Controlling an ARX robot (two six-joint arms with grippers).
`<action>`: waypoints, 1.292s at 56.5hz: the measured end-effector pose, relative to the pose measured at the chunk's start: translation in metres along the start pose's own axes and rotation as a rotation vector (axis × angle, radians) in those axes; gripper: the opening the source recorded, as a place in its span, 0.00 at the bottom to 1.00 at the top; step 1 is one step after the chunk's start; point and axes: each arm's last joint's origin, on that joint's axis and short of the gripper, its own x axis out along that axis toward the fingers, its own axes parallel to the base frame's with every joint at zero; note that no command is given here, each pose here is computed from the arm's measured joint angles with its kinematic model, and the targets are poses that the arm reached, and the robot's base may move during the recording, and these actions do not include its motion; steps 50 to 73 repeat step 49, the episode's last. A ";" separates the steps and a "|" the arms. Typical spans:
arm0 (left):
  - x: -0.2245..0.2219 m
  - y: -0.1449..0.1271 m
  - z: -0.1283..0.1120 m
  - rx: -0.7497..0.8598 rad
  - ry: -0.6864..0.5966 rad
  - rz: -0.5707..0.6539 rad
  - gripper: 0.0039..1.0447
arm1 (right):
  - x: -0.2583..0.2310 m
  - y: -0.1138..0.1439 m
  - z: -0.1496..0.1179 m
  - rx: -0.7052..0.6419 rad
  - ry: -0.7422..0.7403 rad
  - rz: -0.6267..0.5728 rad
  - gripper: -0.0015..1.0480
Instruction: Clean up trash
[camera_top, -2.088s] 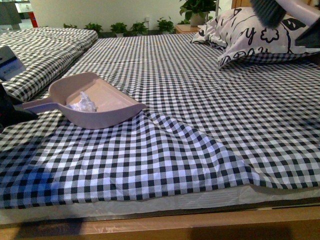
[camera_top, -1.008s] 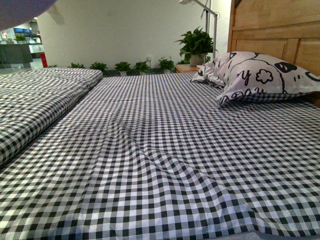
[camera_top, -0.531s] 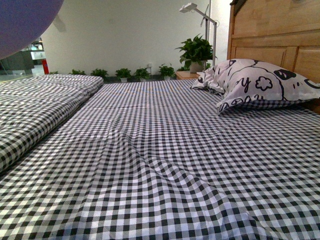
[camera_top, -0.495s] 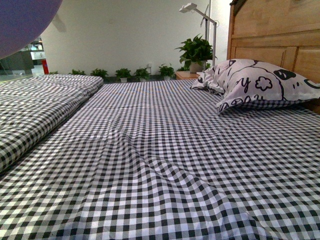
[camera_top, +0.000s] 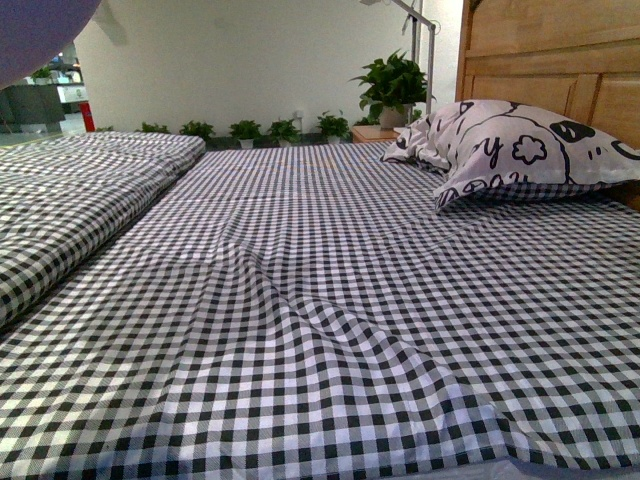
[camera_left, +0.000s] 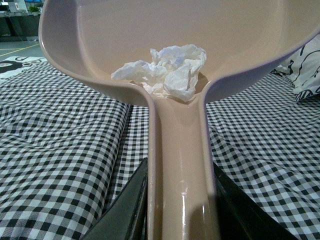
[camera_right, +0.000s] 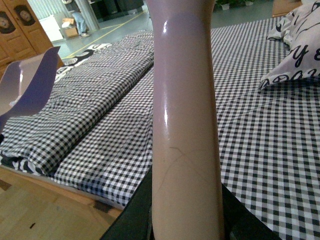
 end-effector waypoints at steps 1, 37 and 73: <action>0.000 0.000 0.000 0.000 0.000 0.000 0.27 | 0.000 0.000 0.000 0.000 0.000 0.000 0.18; 0.000 0.000 0.000 0.000 0.000 0.000 0.27 | 0.000 0.000 0.000 0.000 0.000 0.000 0.18; 0.000 0.000 0.000 0.000 0.000 0.000 0.27 | 0.000 0.000 0.000 0.000 0.000 0.000 0.18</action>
